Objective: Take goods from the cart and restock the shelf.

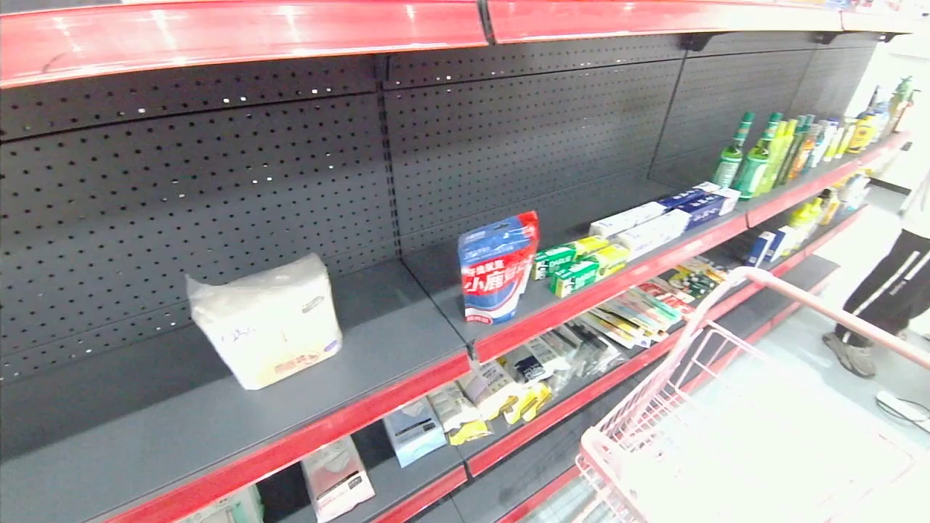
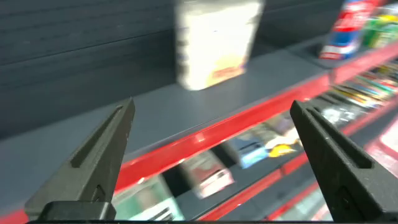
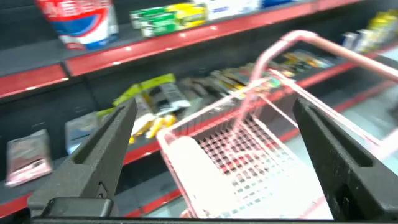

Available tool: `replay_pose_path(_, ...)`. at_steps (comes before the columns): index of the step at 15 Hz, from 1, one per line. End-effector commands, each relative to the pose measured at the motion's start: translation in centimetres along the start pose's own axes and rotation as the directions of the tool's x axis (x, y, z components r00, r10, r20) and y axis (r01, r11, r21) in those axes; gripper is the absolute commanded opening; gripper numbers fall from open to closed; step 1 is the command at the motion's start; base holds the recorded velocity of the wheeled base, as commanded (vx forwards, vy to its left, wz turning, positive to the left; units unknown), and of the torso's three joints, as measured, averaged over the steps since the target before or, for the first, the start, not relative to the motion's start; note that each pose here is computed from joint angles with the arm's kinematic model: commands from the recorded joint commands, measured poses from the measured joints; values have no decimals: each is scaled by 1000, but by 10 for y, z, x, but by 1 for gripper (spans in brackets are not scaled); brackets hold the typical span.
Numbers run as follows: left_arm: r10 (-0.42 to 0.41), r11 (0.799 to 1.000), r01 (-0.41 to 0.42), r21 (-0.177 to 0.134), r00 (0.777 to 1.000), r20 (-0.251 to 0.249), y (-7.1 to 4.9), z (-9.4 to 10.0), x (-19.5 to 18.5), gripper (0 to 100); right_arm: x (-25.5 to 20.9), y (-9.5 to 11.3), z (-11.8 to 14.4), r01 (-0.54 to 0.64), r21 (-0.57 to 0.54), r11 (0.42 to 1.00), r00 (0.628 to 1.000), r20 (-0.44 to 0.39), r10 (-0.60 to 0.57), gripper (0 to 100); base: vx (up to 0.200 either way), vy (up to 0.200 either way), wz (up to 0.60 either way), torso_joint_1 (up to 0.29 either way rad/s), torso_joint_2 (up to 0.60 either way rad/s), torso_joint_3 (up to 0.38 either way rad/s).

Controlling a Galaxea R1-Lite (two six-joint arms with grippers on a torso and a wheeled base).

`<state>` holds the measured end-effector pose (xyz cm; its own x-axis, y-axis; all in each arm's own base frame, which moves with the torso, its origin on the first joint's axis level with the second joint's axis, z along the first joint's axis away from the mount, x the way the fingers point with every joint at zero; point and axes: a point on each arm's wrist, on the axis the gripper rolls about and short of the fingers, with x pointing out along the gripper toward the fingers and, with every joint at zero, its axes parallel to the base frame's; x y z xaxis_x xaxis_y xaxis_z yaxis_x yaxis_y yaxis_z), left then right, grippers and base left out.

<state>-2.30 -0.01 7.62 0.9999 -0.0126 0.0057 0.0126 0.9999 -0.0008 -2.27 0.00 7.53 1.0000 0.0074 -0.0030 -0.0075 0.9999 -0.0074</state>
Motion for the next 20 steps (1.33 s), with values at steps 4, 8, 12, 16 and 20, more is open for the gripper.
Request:
replay_pose_path(4,0,1000,0,-1,1000,-1,0,0,0,100,0,0,0,0,0,1000,1000,0,0,100,0,0,-600,5,2,1)
replay_pose_path(8,-1,1000,1,4,1000,-1,0,0,0,100,0,0,0,1,-3,1000,1000,0,-1,100,0,0,0,0,0,0)
replay_pose_path(12,0,1000,0,1,1000,-1,0,0,0,100,0,0,0,11,-11,1000,1000,1,-11,100,0,0,0,0,0,0)
replay_pose_path(16,-3,1000,3,-1,1000,-1,0,0,0,100,0,0,1,24,-17,1000,1000,3,-24,100,0,0,0,0,0,0)
replay_pose_path(20,-1,1000,1,4,1000,-1,0,0,0,100,48,0,169,-62,188,980,995,92,45,100,0,0,0,0,0,0)
